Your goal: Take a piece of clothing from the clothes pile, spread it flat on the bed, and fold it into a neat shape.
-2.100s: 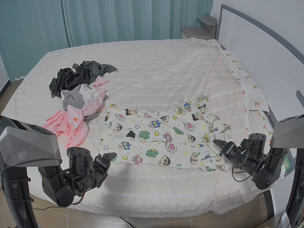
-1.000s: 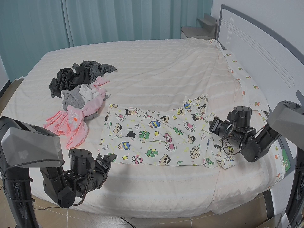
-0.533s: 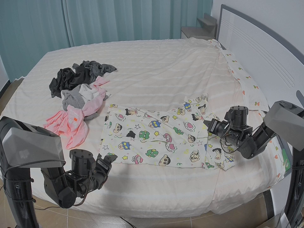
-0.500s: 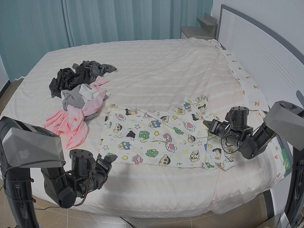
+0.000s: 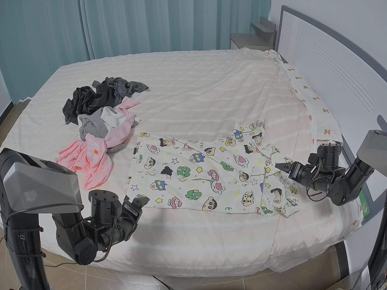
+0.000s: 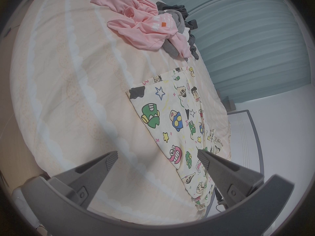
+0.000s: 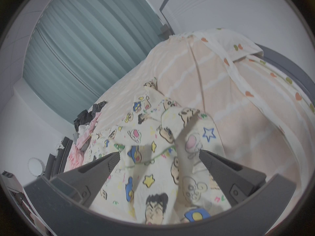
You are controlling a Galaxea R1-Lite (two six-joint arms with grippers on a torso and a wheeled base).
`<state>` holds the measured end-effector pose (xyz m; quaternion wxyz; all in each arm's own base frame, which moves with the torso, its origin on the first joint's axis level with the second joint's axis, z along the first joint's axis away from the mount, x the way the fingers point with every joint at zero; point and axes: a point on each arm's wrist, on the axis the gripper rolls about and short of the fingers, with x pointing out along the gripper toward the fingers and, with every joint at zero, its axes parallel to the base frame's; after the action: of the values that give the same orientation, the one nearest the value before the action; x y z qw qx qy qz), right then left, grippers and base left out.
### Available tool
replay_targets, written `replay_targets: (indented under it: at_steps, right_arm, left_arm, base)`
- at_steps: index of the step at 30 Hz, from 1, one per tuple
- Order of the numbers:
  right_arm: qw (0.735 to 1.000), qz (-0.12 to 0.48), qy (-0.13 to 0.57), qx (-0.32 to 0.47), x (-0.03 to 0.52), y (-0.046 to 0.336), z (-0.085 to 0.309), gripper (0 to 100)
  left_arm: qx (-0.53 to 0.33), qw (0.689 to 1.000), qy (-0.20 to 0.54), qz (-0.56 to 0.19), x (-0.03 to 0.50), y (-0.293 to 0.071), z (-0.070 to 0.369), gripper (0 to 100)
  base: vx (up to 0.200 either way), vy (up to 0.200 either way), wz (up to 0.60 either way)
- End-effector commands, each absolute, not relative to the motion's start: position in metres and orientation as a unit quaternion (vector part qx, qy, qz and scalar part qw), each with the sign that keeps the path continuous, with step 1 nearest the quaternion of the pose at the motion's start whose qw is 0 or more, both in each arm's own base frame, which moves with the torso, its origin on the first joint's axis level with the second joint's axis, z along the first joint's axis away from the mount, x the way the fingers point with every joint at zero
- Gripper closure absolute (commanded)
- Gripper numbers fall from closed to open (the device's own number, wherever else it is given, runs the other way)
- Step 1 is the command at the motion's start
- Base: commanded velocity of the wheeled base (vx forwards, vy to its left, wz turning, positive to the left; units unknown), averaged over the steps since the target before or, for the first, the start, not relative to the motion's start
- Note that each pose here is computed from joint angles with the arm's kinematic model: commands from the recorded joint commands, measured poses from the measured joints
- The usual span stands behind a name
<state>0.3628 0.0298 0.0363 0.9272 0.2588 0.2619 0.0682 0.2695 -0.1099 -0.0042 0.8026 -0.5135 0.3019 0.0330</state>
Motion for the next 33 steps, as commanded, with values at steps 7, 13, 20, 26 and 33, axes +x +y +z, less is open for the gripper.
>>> replay_targets:
  at_steps: [7,13,20,26,33]
  right_arm:
    - [0.916,0.072,0.288,0.269,0.368,0.025,0.008,0]
    - [0.915,0.078,0.293,0.268,0.369,0.029,-0.001,0]
    - [0.912,0.088,0.300,0.264,0.369,0.034,-0.010,100]
    - [0.917,0.088,0.282,0.266,0.367,0.030,-0.002,100]
    - [0.928,0.079,0.236,0.276,0.357,0.012,0.028,100]
  left_arm:
    - [-0.514,0.803,0.301,0.033,0.270,-0.110,-0.004,0]
    - [-0.514,0.803,0.301,0.033,0.270,-0.110,-0.004,0]
    - [-0.513,0.802,0.302,0.034,0.270,-0.110,-0.005,0]
    - [-0.513,0.802,0.303,0.034,0.270,-0.110,-0.005,0]
    - [-0.504,0.808,0.304,0.033,0.270,-0.110,-0.007,0]
  base:
    - [0.000,0.000,0.00]
    - [0.000,0.000,0.00]
    - [0.000,0.000,0.00]
    - [0.000,0.000,0.00]
    - [0.000,0.000,0.00]
